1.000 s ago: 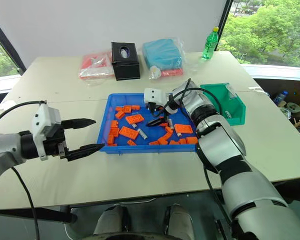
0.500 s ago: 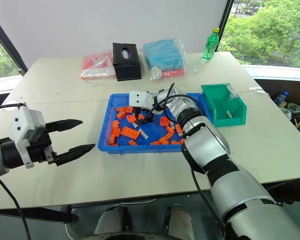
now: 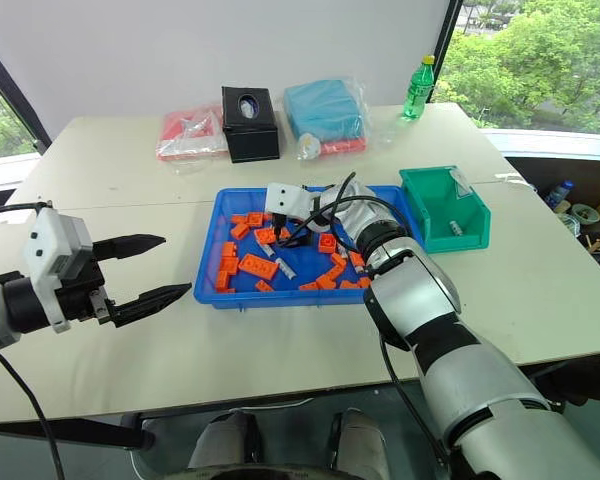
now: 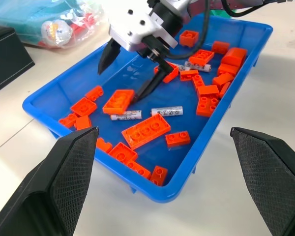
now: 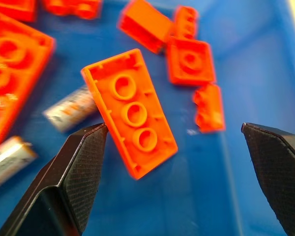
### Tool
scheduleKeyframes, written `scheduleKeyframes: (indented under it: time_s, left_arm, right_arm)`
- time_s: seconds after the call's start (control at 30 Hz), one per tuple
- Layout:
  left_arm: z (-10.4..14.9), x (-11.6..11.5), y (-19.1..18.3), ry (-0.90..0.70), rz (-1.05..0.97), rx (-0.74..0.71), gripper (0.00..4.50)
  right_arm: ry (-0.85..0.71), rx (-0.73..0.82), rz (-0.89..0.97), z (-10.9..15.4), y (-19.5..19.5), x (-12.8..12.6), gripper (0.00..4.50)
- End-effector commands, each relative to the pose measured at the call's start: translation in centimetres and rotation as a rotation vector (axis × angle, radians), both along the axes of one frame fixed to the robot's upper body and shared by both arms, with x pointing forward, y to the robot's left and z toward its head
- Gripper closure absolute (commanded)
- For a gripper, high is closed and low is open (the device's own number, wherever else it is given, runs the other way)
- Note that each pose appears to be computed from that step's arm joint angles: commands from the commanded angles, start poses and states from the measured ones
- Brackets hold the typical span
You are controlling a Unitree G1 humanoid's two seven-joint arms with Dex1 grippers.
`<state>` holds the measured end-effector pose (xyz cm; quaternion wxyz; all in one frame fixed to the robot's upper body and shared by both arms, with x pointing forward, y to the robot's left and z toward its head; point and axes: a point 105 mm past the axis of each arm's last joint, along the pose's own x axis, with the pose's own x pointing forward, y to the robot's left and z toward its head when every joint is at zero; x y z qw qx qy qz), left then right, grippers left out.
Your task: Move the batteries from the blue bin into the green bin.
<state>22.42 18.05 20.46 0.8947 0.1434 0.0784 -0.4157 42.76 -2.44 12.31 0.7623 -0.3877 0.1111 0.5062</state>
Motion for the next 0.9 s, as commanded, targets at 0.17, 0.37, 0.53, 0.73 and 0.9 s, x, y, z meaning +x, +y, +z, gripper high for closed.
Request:
scheduleKeyframes:
  time_s: [0.17,0.37,0.53,0.73,0.9]
  left_arm:
    - [0.4,0.2,-0.6,-0.022,-0.028,-0.006,0.0]
    - [-0.1,0.6,-0.9,-0.014,-0.041,-0.02,0.0]
    - [-0.1,1.1,-1.1,-0.018,-0.065,-0.025,0.0]
    - [-0.1,1.6,-1.2,-0.016,-0.095,-0.015,0.0]
    - [0.2,2.1,-1.1,-0.029,-0.094,-0.018,0.0]
  right_arm:
    - [0.059,0.28,-0.124,5.4,-0.3,1.4,0.05]
    - [0.369,0.415,-0.171,5.1,0.0,-1.6,0.05]
    - [0.487,0.406,-0.243,3.0,0.1,-6.1,0.05]
    - [0.537,0.416,-0.344,1.6,0.0,-6.9,0.05]
    - [0.577,0.445,-0.401,0.9,0.8,-5.9,0.05]
